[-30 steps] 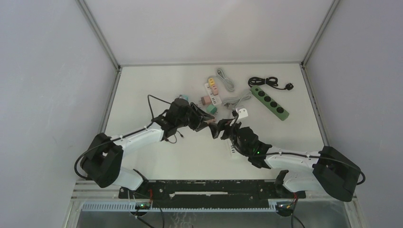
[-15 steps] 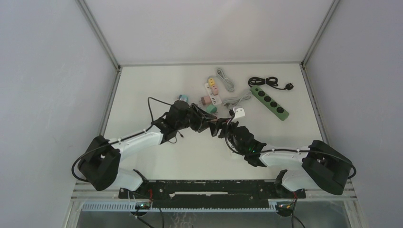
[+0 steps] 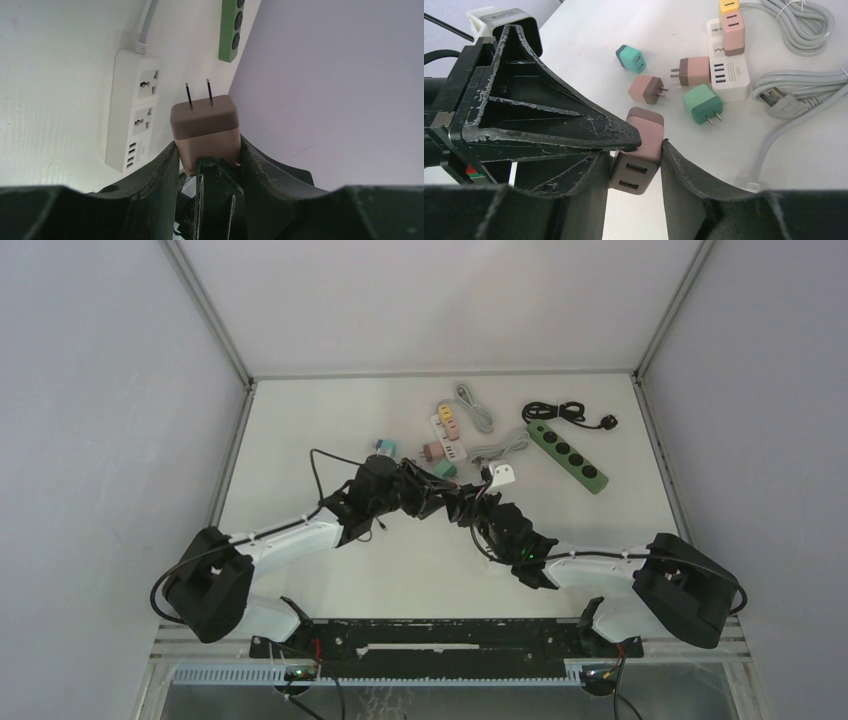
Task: Insert the plug
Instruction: Pick up the plug from the center of the board.
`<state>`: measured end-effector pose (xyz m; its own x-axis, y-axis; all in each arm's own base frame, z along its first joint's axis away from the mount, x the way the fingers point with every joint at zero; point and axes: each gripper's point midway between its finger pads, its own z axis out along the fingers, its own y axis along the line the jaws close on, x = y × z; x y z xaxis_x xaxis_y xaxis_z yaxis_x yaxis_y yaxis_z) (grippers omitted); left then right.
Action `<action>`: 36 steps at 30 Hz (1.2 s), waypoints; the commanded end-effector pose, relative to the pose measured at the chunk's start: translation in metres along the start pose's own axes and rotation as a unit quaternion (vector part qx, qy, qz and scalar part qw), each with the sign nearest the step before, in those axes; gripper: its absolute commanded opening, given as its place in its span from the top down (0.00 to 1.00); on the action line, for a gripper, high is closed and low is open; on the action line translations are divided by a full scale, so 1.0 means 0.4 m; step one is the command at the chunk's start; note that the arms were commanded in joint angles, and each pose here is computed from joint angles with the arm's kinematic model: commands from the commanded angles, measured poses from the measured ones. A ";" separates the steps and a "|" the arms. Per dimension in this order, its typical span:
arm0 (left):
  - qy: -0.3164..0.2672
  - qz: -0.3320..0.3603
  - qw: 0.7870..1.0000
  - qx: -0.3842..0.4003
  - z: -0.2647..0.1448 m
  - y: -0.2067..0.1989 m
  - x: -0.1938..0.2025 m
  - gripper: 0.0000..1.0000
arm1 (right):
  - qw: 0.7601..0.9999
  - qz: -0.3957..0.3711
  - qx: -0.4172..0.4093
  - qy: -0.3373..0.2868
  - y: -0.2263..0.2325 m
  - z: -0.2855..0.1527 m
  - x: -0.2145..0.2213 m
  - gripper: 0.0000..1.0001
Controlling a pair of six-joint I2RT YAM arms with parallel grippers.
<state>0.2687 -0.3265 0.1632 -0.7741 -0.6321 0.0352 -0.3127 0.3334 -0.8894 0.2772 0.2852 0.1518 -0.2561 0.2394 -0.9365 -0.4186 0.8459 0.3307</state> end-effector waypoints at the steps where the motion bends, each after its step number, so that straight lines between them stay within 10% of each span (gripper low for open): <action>1: 0.009 -0.002 0.999 0.047 -0.026 -0.051 0.023 0.63 | 0.999 0.022 -0.026 -0.036 0.051 0.014 -0.067 0.57; 15: -0.016 0.047 0.998 0.045 -0.050 -0.046 0.007 0.33 | 0.999 0.002 -0.041 -0.009 0.055 -0.025 -0.072 1.00; 36: -0.134 0.330 0.934 -0.037 -0.131 -0.051 -0.121 0.00 | 0.979 -0.046 0.051 0.191 -0.072 -0.195 -0.164 1.00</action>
<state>0.2726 -0.2660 0.1757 -0.7002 -0.4965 -0.5131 0.0133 0.7094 -0.7047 0.2521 0.2274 0.2145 -0.4338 0.0644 -0.8987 -0.3872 0.8873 0.2505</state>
